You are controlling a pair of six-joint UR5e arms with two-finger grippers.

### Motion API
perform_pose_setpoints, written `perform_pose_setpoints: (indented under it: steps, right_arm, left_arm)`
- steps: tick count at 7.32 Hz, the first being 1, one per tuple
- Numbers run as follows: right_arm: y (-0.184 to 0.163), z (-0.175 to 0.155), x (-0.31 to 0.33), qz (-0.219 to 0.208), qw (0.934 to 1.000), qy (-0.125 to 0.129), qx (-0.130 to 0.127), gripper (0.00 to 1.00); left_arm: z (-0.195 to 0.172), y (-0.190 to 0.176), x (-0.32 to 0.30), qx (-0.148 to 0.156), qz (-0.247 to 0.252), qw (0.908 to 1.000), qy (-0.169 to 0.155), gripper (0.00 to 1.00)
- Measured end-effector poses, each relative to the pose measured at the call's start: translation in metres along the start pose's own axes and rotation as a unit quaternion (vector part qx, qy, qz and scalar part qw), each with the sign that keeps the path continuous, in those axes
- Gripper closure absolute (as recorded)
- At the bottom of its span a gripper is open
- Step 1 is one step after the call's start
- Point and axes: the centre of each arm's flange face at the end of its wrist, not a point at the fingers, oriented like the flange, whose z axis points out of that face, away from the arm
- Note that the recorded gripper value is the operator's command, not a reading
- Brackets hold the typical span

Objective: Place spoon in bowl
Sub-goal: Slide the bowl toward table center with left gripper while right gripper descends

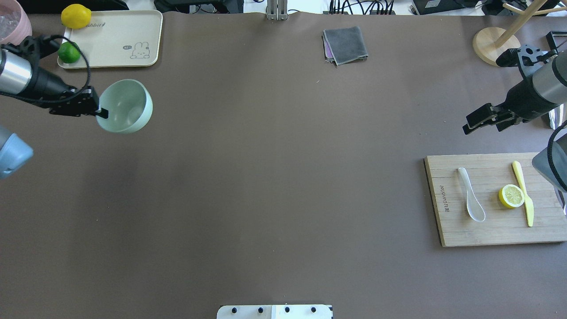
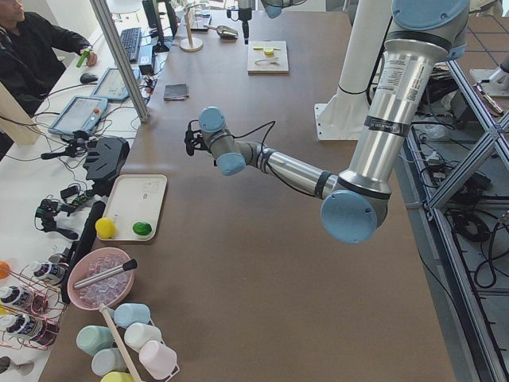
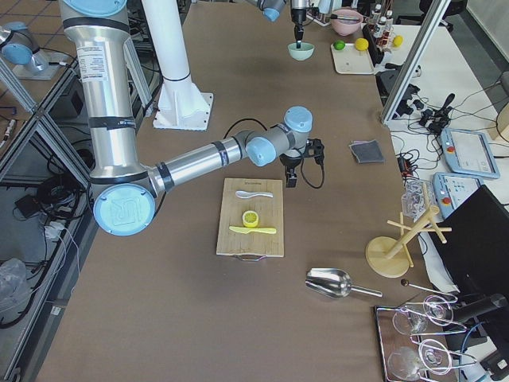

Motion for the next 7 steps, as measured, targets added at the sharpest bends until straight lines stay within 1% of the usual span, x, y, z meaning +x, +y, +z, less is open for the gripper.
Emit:
perform_pose_setpoints:
  steps: [1, 2, 3, 5, 7]
  right_arm:
    - [0.007, 0.005, 0.011, 0.010, 0.9999, 0.005, -0.007, 0.00]
    - [0.014, 0.010, 0.020, 0.017, 0.9997, 0.008, -0.014, 0.00]
    - [0.021, 0.012, 0.027, 0.022, 0.9995, 0.011, -0.018, 0.00]
    - [0.030, 0.017, 0.037, 0.029, 0.9992, 0.015, -0.025, 0.00]
    - [0.035, 0.023, 0.038, 0.030, 0.9989, 0.015, -0.034, 0.00]
  left_arm:
    - [0.021, 0.009, 0.058, 0.011, -0.010, 0.9997, -0.018, 1.00]
    - [0.047, 0.030, 0.110, 0.023, -0.016, 0.9989, -0.036, 1.00]
    - [0.074, 0.057, 0.147, 0.036, -0.021, 0.9980, -0.048, 1.00]
    - [0.120, 0.102, 0.188, 0.059, -0.023, 0.9961, -0.062, 1.00]
    - [0.162, 0.126, 0.219, 0.075, -0.025, 0.9941, -0.074, 1.00]
